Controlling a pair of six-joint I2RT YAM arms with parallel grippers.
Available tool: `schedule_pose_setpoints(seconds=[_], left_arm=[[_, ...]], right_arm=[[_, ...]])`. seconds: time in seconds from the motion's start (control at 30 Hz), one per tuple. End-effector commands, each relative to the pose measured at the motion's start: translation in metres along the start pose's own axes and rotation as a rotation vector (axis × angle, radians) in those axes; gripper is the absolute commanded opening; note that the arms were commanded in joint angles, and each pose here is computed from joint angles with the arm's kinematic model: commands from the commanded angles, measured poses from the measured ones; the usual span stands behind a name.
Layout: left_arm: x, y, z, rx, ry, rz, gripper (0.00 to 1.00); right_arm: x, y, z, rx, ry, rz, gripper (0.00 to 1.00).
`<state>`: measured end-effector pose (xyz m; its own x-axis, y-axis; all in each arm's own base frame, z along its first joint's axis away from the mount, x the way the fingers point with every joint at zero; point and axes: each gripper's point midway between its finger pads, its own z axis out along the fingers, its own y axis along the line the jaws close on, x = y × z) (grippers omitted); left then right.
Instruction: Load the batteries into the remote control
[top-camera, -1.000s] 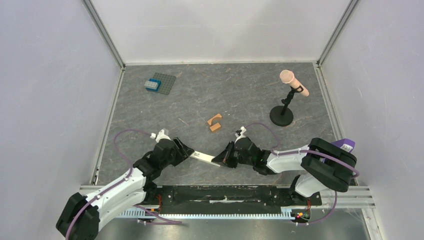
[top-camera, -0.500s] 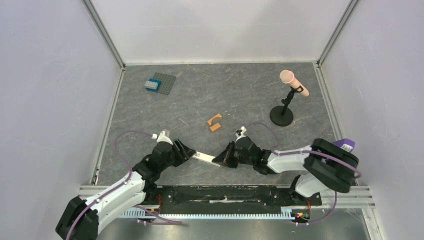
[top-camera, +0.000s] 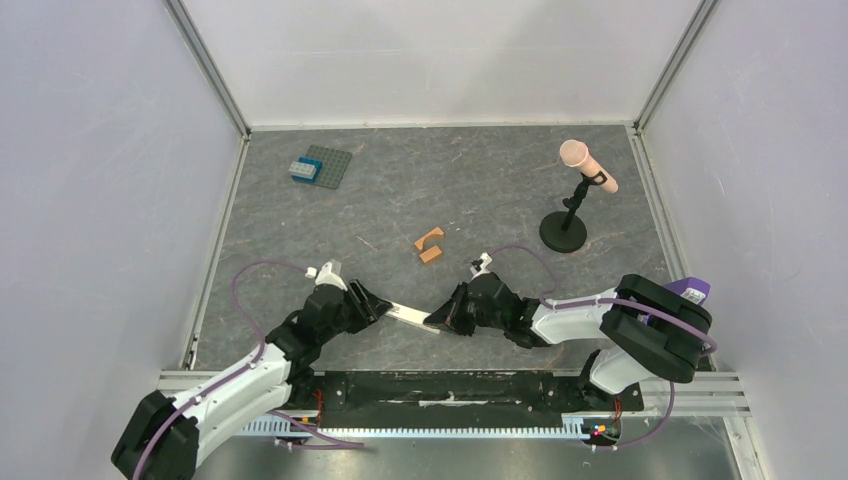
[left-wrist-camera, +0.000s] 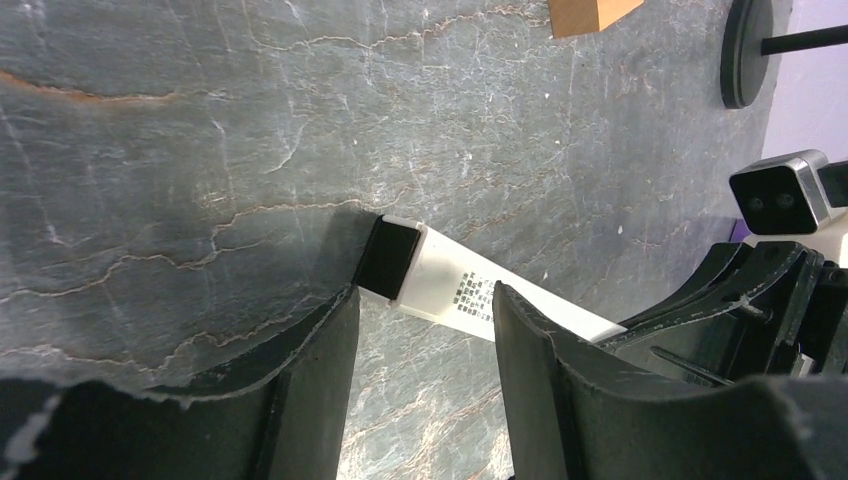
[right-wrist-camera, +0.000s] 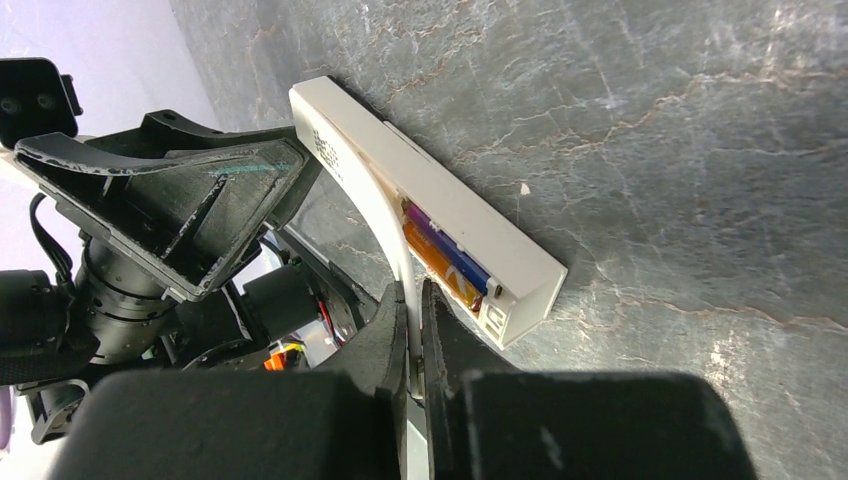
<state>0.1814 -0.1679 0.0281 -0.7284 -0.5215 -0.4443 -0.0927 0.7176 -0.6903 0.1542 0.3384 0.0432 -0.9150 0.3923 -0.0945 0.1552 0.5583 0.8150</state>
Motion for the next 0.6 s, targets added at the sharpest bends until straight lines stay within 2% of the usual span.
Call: schedule_pose_setpoints(seconds=[0.0,0.17,0.57], left_arm=[[0.021,0.032,0.0,-0.122,0.094,0.055,0.58],[0.022,0.033,0.001,-0.138,0.104,0.055,0.55],[0.02,0.035,-0.001,-0.146,0.087,0.04,0.55]], right_arm=[[0.002,-0.049,-0.001,0.178,-0.003,-0.007,0.0],[0.0,-0.049,-0.005,0.174,-0.018,-0.006,0.0],[-0.001,-0.053,-0.012,0.187,-0.03,0.0,0.0]])
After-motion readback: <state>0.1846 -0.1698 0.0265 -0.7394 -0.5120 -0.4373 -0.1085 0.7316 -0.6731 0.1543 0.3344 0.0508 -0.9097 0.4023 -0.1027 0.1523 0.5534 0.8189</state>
